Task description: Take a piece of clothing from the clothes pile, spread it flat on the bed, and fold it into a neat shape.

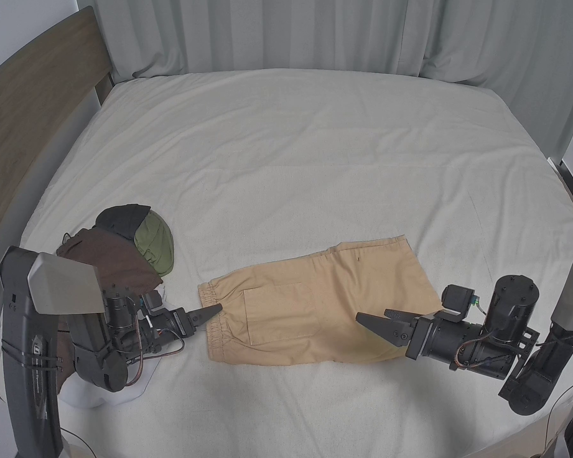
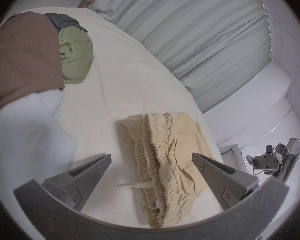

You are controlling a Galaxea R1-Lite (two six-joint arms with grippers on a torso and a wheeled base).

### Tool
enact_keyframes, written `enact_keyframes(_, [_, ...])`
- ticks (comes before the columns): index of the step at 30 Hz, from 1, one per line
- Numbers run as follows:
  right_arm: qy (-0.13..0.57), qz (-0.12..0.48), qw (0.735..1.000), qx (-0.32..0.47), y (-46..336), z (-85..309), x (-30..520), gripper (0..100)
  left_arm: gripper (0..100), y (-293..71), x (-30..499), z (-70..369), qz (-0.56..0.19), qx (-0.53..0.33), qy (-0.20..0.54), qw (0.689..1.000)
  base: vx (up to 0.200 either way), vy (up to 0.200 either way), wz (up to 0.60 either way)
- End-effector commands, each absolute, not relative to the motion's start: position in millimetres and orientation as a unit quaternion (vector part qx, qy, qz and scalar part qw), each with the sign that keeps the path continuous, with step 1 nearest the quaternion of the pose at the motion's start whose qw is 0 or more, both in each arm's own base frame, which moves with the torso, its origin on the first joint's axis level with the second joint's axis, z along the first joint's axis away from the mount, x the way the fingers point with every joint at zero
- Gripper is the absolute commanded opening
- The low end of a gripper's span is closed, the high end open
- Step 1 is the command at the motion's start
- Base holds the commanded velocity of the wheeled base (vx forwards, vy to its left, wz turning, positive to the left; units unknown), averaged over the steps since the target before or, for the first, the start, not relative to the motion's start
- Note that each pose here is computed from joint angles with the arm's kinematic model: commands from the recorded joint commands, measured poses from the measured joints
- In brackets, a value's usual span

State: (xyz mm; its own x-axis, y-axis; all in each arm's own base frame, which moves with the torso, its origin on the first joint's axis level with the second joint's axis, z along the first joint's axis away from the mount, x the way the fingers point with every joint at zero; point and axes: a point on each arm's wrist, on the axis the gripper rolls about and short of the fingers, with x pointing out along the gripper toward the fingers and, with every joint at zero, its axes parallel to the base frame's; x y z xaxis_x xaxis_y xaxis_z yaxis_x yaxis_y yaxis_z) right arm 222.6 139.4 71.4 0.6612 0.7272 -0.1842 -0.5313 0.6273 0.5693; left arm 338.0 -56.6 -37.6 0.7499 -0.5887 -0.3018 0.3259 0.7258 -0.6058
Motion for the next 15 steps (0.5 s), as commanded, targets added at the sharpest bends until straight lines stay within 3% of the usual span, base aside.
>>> enact_keyframes(1, [0.203,0.354,0.880,0.242,137.6,70.7,223.9,100,100,-64.7,337.7,-50.5,-0.259,-0.270,0.261,0.890,0.000,0.000,0.00])
enact_keyframes(15, [0.203,0.353,0.880,0.243,137.2,71.1,224.0,100,100,-104.9,341.7,-46.4,-0.243,-0.321,0.259,0.878,0.000,0.000,0.00])
